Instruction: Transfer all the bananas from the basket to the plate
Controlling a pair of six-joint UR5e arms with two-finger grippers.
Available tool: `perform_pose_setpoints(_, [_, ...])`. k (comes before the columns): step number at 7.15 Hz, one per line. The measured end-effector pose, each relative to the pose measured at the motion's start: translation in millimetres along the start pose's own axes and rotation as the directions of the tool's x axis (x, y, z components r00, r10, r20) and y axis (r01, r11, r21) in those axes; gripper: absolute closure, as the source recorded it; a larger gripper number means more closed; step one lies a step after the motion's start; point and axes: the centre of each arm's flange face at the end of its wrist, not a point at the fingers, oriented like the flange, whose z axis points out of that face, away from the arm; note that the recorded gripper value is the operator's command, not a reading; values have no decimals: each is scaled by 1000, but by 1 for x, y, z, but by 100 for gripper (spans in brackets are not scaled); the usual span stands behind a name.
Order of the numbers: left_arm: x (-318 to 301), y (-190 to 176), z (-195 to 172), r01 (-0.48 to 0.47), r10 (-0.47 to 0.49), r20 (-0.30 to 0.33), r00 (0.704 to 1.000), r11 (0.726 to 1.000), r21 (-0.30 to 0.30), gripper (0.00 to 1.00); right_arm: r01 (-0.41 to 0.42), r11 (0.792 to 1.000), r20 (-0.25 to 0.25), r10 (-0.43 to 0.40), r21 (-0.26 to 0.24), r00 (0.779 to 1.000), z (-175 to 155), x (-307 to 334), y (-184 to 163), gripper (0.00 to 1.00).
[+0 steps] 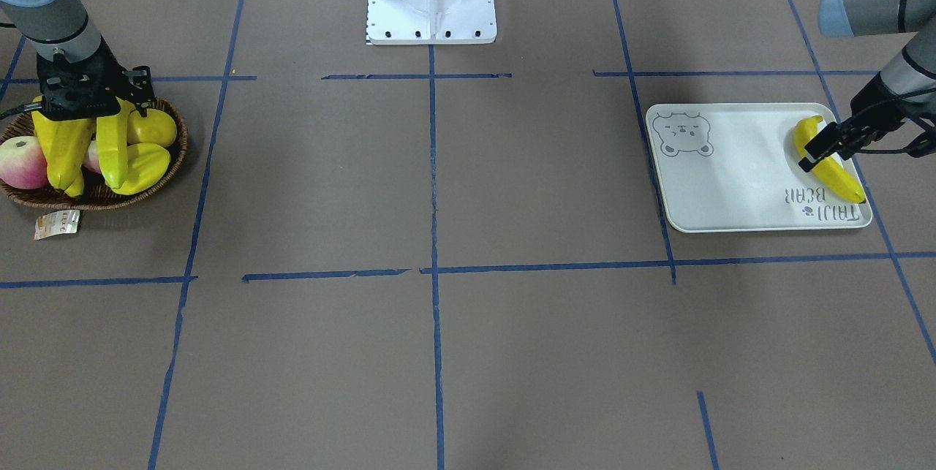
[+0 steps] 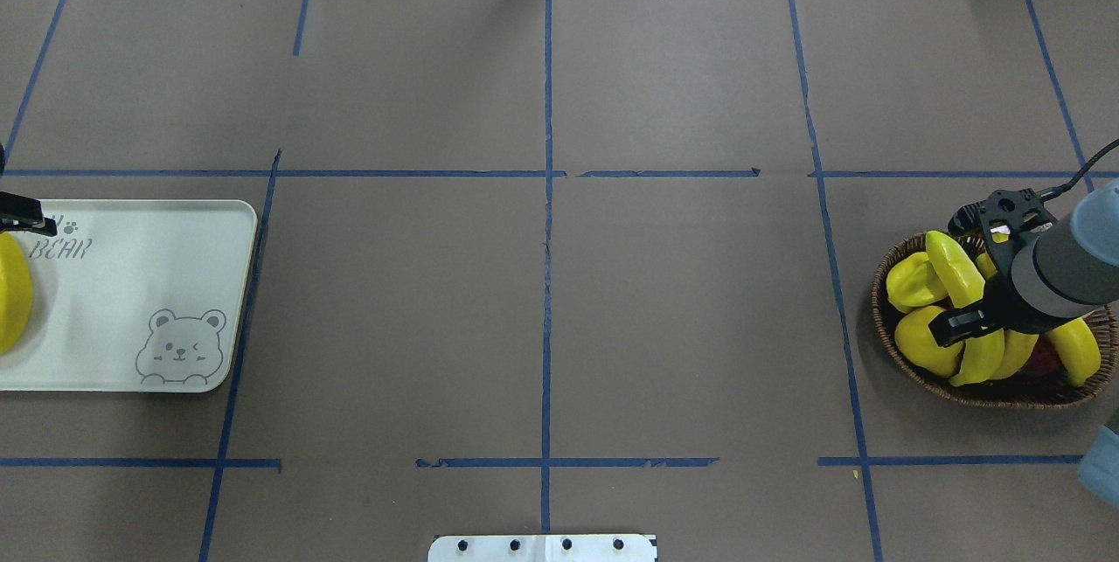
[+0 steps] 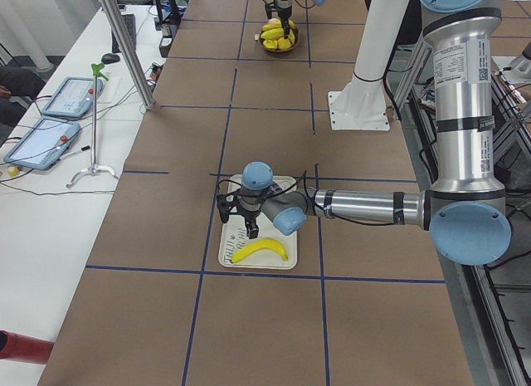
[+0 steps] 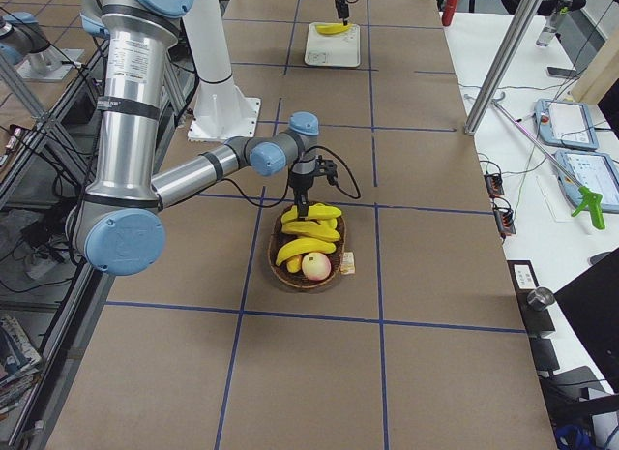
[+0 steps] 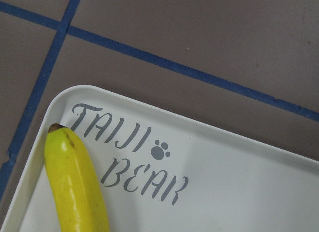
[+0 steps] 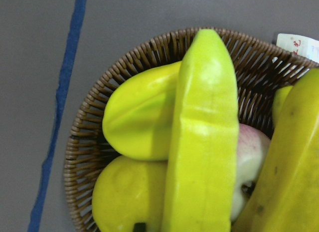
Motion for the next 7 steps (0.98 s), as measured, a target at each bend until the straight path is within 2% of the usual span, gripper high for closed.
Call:
perform_pose_setpoints(2, [0,0,0,0,0,-1,1000,1000,0,0,-1,1000,-1,1,-1,1000,1,0,0,74])
perform_pose_setpoints(4, [1,0,0,-2,2,-2,1000,1000,1,0,-1,1000,-1,1,-1,1000,0,1,0,80])
perform_pose_setpoints(5, [2,0,-1,-3,3,-4,1000,1000,1,0,1,1000,5,-1,4,1000,-4,-1,0,87])
perform_pose_setpoints(7, [9,2,-6,-10,10,-20,1000,1000,-3,0,16,999,45,-17,35,999,-26,-14,0,88])
